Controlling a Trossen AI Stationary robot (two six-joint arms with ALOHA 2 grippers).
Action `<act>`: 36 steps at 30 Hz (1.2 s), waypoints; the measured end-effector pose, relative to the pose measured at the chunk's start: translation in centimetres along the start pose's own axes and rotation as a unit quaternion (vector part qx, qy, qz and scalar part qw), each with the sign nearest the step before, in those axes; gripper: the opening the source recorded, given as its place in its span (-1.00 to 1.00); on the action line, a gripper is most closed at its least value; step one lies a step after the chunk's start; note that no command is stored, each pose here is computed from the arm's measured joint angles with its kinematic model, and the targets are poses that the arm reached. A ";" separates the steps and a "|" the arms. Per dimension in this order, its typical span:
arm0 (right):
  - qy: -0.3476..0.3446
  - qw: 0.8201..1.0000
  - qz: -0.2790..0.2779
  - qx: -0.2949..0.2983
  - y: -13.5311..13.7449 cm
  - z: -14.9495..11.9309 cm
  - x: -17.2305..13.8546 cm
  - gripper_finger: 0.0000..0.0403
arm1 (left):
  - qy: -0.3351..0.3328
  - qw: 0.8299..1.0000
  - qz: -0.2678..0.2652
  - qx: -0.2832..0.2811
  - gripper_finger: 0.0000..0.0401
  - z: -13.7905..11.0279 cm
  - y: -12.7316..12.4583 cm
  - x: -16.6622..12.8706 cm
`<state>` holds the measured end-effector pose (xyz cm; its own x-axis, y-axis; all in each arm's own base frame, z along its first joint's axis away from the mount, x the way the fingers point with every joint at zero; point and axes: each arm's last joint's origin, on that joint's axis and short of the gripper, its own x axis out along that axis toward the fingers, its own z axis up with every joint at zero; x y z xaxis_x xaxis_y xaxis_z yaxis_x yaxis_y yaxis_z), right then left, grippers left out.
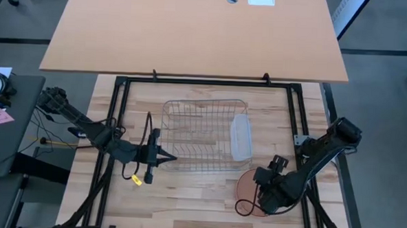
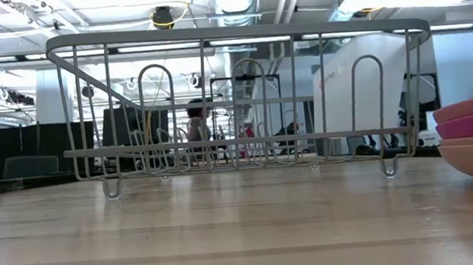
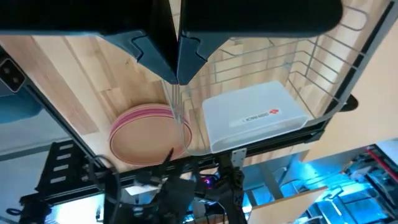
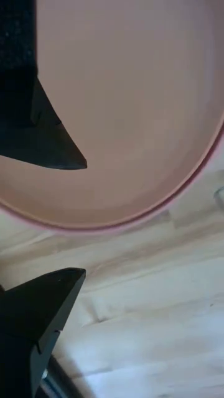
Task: Sort dishes
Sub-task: Put the brown plate in the dish rack
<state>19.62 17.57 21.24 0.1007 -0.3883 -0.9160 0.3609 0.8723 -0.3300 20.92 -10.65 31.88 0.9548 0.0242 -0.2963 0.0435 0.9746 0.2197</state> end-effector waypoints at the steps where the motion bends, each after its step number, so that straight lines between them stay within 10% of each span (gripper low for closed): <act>1: 0.005 1.000 -0.004 -0.007 -0.1 -0.1 0.3 0.37 | 0.000 1.000 -0.001 -0.001 -1.00 0.0 0.1 0.0; 22: 0.058 0.998 -0.027 -0.017 -1.9 0.7 5.2 0.33 | 0.001 1.000 -0.006 -0.003 -1.00 0.0 0.3 0.2; 36: 0.069 0.996 -0.043 -0.020 -2.3 0.7 5.2 -0.70 | 0.002 1.000 -0.006 -0.002 -1.00 0.0 0.3 0.2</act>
<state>19.95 13.31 17.36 -0.0593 -0.4195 -0.9058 0.3260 0.8495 -0.4148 21.10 -10.35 31.85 0.9530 0.0144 -0.3026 0.0527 0.9758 0.2124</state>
